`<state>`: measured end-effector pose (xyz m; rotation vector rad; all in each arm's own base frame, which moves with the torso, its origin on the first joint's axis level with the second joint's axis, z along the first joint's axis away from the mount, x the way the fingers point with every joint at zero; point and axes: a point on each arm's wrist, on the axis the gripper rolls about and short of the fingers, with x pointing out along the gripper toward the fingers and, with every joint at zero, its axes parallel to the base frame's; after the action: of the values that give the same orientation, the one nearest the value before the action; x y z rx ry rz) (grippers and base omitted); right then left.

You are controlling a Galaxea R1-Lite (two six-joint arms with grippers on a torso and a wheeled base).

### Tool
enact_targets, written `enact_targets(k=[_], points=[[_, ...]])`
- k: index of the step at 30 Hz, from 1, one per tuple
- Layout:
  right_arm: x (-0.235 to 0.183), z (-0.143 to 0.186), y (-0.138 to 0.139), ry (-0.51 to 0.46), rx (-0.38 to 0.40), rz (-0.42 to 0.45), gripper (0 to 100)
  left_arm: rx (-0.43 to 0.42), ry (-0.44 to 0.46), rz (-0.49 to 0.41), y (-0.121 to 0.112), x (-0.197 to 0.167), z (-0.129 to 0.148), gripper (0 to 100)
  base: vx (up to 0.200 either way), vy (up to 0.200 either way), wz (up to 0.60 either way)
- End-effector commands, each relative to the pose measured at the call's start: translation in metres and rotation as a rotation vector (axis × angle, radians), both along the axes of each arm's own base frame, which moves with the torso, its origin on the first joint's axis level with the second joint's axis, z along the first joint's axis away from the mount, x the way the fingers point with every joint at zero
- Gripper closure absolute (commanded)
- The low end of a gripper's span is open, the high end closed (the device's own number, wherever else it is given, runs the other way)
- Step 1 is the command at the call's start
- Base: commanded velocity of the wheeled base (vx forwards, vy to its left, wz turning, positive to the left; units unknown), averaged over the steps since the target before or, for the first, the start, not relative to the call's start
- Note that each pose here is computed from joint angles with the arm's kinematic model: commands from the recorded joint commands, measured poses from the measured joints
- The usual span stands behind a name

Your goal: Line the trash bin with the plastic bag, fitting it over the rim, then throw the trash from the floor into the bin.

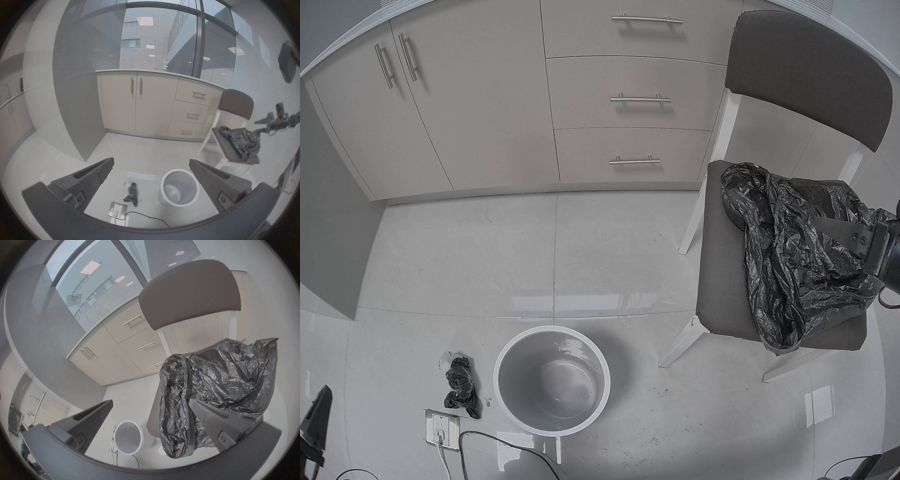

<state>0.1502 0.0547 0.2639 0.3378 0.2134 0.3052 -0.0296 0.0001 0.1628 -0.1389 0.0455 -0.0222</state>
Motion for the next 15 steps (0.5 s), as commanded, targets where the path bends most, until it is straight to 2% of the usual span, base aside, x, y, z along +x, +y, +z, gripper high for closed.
enact_targets(k=[1,4,6,9,13,15], points=[[0.065,-0.031,0.05,0.14,0.009,-0.112,0,-0.11,0.313,-0.272,-0.004,0.036,0.09,0,0.0,0.0,0.0],[0.067,-0.034,0.055,0.173,0.077,-0.171,0,-0.095,0.36,-0.263,-0.01,0.065,0.062,0,0.0,0.0,0.0],[0.069,-0.04,0.055,0.197,0.088,-0.187,0,-0.097,0.348,-0.262,-0.014,0.083,0.059,0,0.0,0.0,0.0],[0.066,-0.05,0.049,0.23,0.051,-0.24,0,-0.108,0.336,-0.242,-0.018,0.105,0.061,0,0.0,0.0,0.0],[0.056,-0.063,0.041,0.28,-0.007,-0.318,0,-0.104,0.341,-0.241,-0.018,0.11,0.06,0,0.0,0.0,0.0],[0.051,-0.07,0.038,0.297,-0.019,-0.328,0,-0.104,0.346,-0.248,-0.019,0.11,0.059,0,0.0,0.0,0.0]])
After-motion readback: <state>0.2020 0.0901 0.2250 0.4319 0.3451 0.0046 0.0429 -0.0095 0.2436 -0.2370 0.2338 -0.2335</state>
